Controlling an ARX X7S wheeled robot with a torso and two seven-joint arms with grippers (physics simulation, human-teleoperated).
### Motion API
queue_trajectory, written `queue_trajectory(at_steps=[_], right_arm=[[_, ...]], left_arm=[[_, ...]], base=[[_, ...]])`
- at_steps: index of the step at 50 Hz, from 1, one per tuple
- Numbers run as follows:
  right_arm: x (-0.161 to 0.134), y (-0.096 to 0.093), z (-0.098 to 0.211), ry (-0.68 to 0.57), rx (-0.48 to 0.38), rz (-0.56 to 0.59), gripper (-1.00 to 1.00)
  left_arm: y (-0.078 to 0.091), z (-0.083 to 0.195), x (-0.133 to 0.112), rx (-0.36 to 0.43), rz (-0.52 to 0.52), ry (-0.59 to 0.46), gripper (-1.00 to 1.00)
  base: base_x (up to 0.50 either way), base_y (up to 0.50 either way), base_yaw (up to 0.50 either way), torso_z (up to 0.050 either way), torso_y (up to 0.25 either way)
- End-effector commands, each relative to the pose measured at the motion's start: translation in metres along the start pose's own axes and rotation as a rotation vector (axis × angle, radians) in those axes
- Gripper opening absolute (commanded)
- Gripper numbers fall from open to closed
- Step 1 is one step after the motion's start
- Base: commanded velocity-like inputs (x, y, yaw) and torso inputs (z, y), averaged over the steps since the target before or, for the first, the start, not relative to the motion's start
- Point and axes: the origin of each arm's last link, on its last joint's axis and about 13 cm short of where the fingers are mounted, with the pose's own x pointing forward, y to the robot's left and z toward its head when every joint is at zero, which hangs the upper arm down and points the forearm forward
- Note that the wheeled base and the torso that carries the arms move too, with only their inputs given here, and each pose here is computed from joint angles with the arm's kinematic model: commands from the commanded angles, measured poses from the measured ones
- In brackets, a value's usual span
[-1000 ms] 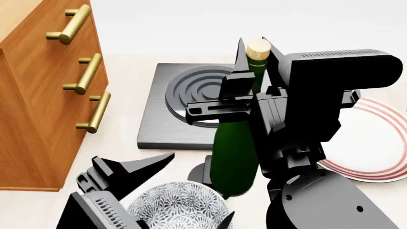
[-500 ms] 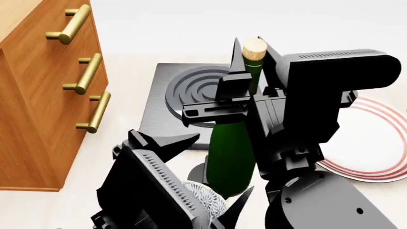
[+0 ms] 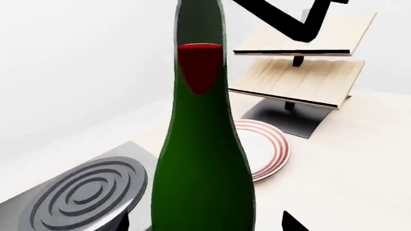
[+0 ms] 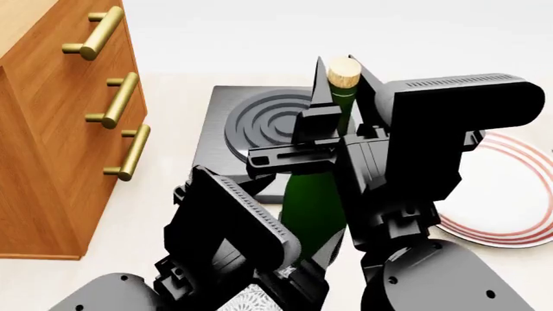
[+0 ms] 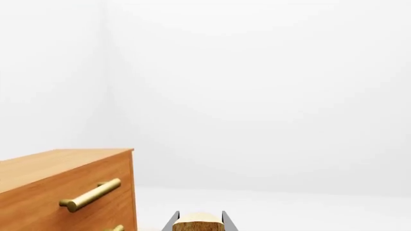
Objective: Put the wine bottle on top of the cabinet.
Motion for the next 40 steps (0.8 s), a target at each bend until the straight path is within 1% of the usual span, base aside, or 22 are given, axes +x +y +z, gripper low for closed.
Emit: queue_trajectory(at_steps=[1, 15, 18, 23, 32, 37, 39, 40], right_arm=[[0.000, -0.001, 0.007, -0.034, -0.020, -0.004, -1.00], [0.000, -0.001, 0.010, -0.041, -0.018, -0.003, -1.00], [0.000, -0.001, 0.008, -0.039, -0.018, -0.003, -1.00], [-0.002, -0.001, 0.005, -0.035, -0.016, -0.003, -1.00], [-0.004, -0.002, 0.004, -0.034, -0.013, -0.007, -1.00], [-0.003, -0.002, 0.004, -0.035, -0.013, -0.006, -1.00], [-0.003, -0.003, 0.005, -0.036, -0.013, -0.008, -1.00], [-0.004, -0.003, 0.005, -0.036, -0.013, -0.008, -1.00]], left_arm=[[0.002, -0.008, 0.009, -0.028, 0.009, 0.017, 1.00], [0.000, -0.014, 0.013, -0.047, 0.005, 0.020, 1.00], [-0.003, -0.017, 0.014, -0.050, -0.005, 0.023, 1.00], [0.000, -0.017, 0.018, -0.053, 0.003, 0.024, 1.00], [-0.002, -0.020, 0.023, -0.058, 0.005, 0.024, 1.00], [-0.003, -0.021, 0.022, -0.066, 0.002, 0.016, 1.00], [-0.002, -0.020, 0.021, -0.067, 0.016, 0.004, 1.00], [-0.002, -0.020, 0.021, -0.069, 0.014, 0.002, -1.00]], base=[[0.00, 0.00, 0.00, 0.000, 0.000], [0.00, 0.00, 0.00, 0.000, 0.001], [0.00, 0.00, 0.00, 0.000, 0.000], [0.00, 0.00, 0.00, 0.000, 0.000], [0.00, 0.00, 0.00, 0.000, 0.001], [0.00, 0.00, 0.00, 0.002, 0.000], [0.00, 0.00, 0.00, 0.000, 0.000], [0.00, 0.00, 0.00, 0.000, 0.000]])
